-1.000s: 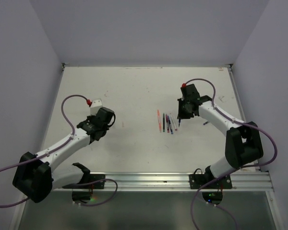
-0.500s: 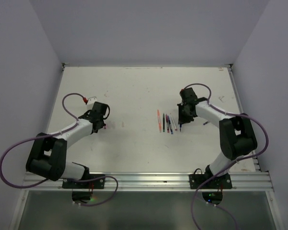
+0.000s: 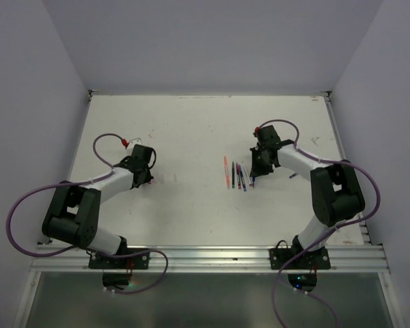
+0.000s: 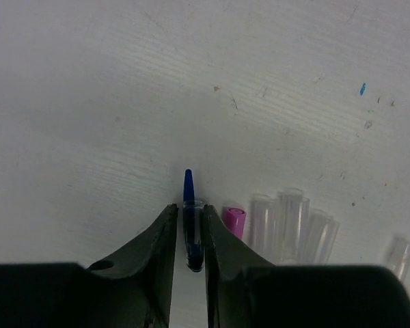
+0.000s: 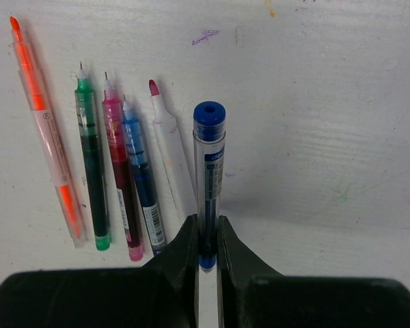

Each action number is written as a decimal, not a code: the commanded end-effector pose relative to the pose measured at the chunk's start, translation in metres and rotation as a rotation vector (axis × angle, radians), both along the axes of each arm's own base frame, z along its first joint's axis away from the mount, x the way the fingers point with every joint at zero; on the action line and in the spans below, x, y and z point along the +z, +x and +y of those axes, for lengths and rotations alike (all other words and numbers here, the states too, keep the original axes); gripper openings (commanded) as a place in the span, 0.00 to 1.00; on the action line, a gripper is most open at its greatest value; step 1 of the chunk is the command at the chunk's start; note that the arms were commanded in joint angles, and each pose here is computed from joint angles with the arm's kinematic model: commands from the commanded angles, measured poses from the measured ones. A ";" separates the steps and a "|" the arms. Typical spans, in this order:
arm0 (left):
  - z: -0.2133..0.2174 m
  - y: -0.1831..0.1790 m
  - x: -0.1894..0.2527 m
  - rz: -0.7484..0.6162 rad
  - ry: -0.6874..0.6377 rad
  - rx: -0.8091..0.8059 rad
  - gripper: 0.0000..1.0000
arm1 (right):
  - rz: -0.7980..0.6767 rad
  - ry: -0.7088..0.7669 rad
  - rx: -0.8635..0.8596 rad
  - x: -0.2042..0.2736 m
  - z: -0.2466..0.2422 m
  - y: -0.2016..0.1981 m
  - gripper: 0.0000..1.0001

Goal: Open the pen caps

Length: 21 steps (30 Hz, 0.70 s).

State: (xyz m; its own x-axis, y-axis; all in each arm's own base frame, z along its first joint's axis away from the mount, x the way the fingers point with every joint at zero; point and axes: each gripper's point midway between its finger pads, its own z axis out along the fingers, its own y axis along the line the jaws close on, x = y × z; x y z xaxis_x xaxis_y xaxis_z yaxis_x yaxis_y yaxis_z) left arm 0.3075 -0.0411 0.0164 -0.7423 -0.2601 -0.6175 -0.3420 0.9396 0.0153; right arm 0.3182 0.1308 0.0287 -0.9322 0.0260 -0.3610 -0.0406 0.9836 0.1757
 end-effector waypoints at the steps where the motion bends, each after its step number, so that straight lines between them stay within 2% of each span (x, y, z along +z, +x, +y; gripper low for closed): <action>1: -0.002 0.012 0.004 -0.054 -0.034 0.021 0.25 | -0.039 0.023 0.021 0.006 0.003 0.006 0.00; 6: -0.003 0.015 0.008 -0.064 -0.050 0.019 0.34 | -0.010 0.034 0.033 -0.003 0.006 0.001 0.00; 7: -0.003 0.014 0.007 -0.062 -0.048 0.020 0.39 | -0.007 0.033 0.036 -0.005 0.005 0.000 0.00; 13: -0.003 0.014 0.015 -0.095 -0.066 0.028 0.52 | -0.003 0.035 0.051 -0.008 0.005 -0.002 0.00; 19: -0.007 0.017 0.033 -0.146 -0.088 0.008 0.58 | 0.007 0.031 0.057 -0.011 0.006 -0.001 0.05; 21: -0.008 0.018 0.038 -0.159 -0.098 0.003 0.59 | 0.003 0.035 0.061 -0.011 0.007 0.000 0.10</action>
State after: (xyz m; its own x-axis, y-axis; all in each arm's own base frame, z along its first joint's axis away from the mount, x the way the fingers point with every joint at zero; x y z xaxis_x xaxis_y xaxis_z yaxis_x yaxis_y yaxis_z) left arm 0.3147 -0.0479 0.0367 -0.6903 -0.2944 -0.6610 -0.3304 0.9409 -0.0740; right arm 0.3126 0.1354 0.0171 -0.9409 0.0027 -0.3386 -0.0706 0.9764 0.2041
